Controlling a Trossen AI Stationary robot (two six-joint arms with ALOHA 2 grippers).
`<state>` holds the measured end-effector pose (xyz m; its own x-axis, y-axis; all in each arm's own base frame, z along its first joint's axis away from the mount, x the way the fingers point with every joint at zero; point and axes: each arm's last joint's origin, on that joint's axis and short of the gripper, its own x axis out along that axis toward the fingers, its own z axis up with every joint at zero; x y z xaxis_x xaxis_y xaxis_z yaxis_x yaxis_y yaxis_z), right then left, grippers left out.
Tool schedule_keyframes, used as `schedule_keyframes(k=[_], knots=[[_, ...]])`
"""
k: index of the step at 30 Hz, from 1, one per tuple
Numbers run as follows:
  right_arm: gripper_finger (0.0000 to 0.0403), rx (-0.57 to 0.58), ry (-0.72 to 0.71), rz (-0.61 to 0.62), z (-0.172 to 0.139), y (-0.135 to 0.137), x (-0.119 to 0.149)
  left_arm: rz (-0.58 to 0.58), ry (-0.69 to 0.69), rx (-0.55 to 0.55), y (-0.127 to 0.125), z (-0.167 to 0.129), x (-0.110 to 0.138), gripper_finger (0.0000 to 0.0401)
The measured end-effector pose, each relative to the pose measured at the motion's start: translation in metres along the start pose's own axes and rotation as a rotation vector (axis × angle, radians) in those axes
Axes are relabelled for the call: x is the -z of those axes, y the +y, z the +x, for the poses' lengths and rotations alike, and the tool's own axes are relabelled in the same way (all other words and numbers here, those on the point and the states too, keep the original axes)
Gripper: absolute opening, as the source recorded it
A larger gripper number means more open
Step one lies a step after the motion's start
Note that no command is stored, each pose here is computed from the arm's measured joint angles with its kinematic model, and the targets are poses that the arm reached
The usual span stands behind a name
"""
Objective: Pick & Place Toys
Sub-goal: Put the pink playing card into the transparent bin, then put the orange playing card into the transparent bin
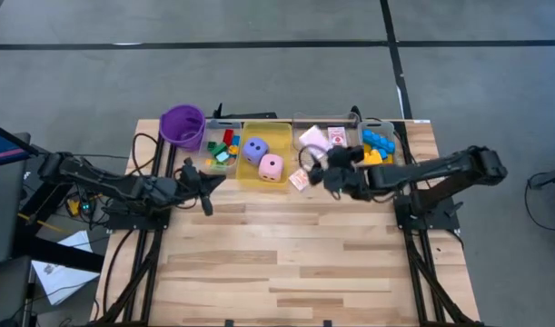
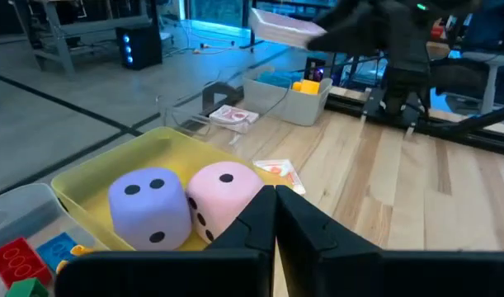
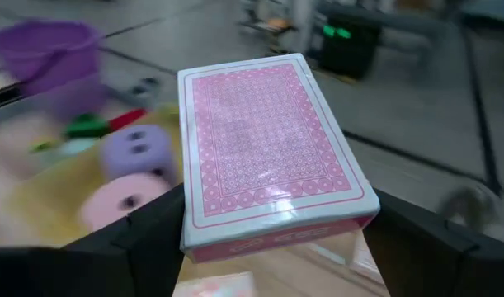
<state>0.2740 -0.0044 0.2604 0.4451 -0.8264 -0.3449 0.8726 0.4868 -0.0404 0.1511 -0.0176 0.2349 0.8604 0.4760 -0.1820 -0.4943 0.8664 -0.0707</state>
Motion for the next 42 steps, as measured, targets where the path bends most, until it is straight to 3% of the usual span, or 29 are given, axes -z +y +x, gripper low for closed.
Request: schedule_keyframes(k=[7,17,26,35,42], knots=[[0.0311,0.144,0.032,0.156,0.036,-0.029,-0.010,0.002,0.003,0.000,0.000,0.000,0.000,0.0000],[0.0314,0.272,0.049,0.157,0.087,-0.028,0.007,0.001,0.003,0.000,0.000,0.000,0.000,0.0000],[0.0373,0.350,0.002,0.081,0.120,-0.023,0.018,0.002,0.004,0.000,0.000,0.000,0.001,0.0000],[0.0377,0.286,-0.035,0.088,0.109,-0.013,0.011,0.005,0.007,-0.001,0.000,0.000,0.001,0.0000],[0.0366,0.104,-0.051,-0.123,0.059,0.019,0.011,0.004,0.009,0.002,0.000,0.000,0.001,0.0000]])
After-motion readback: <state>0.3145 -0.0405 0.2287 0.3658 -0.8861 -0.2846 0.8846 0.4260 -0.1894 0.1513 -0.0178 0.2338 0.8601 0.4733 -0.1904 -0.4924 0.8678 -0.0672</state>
